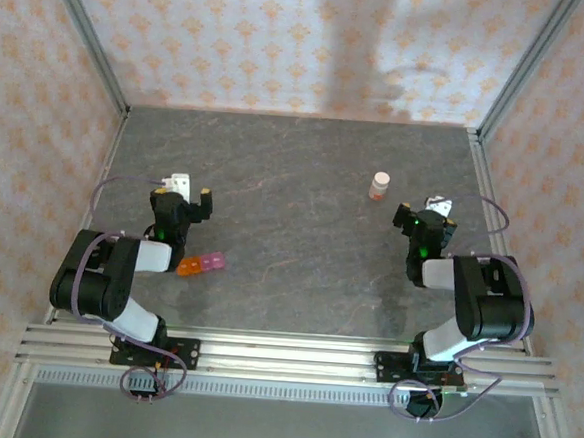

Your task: Sort the pills into containers

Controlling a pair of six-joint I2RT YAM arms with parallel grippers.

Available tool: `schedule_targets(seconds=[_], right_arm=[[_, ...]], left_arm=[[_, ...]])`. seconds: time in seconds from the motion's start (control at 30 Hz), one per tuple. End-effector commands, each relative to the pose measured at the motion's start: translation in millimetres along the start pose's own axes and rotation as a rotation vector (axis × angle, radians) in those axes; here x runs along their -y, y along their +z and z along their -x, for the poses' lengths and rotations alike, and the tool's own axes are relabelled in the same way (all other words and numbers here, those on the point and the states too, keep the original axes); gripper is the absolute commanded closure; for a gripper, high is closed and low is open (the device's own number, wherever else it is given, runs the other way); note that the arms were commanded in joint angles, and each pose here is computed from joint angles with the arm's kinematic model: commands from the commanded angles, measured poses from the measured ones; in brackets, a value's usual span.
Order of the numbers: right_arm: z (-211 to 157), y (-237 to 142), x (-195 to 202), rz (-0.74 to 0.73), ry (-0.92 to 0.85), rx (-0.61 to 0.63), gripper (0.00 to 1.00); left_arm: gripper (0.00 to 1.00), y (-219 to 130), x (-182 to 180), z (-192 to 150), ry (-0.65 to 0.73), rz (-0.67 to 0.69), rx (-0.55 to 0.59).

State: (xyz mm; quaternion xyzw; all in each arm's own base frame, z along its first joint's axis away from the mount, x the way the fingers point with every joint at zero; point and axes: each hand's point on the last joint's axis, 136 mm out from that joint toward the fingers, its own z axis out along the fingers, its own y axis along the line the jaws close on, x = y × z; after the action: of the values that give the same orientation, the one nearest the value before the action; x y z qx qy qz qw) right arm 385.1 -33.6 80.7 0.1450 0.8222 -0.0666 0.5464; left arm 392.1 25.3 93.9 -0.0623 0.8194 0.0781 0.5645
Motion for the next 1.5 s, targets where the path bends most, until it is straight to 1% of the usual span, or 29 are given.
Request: schedule_targets(seconds=[0.0, 1.03, 1.1, 1.17, 1.3, 1.37, 1.47], right_arm=[[12, 1, 0, 0.000, 0.000, 0.025, 0.00], [11, 3, 0, -0.002, 0.000, 0.016, 0.00], [12, 1, 0, 0.002, 0.002, 0.025, 0.00], [17, 0, 4, -0.024, 0.009, 0.022, 0.00], [37, -6, 11, -0.087, 0.016, -0.008, 0.00], [42, -10, 16, -0.115, 0.028, -0.013, 0.01], [49, -22, 28, -0.173, 0.085, 0.001, 0.01]], left_arm=[[0.00, 2, 0, 3, -0.016, -0.001, 0.005], [0.00, 2, 0, 2, -0.018, 0.001, 0.000], [0.00, 2, 3, 2, -0.011, -0.016, 0.003], [0.00, -1, 6, 4, -0.004, -0.036, 0.013], [0.00, -9, -9, 13, -0.042, 0.041, 0.047], [0.00, -13, -16, 18, -0.053, 0.075, 0.045], [0.00, -18, -20, 27, -0.061, 0.098, 0.047]])
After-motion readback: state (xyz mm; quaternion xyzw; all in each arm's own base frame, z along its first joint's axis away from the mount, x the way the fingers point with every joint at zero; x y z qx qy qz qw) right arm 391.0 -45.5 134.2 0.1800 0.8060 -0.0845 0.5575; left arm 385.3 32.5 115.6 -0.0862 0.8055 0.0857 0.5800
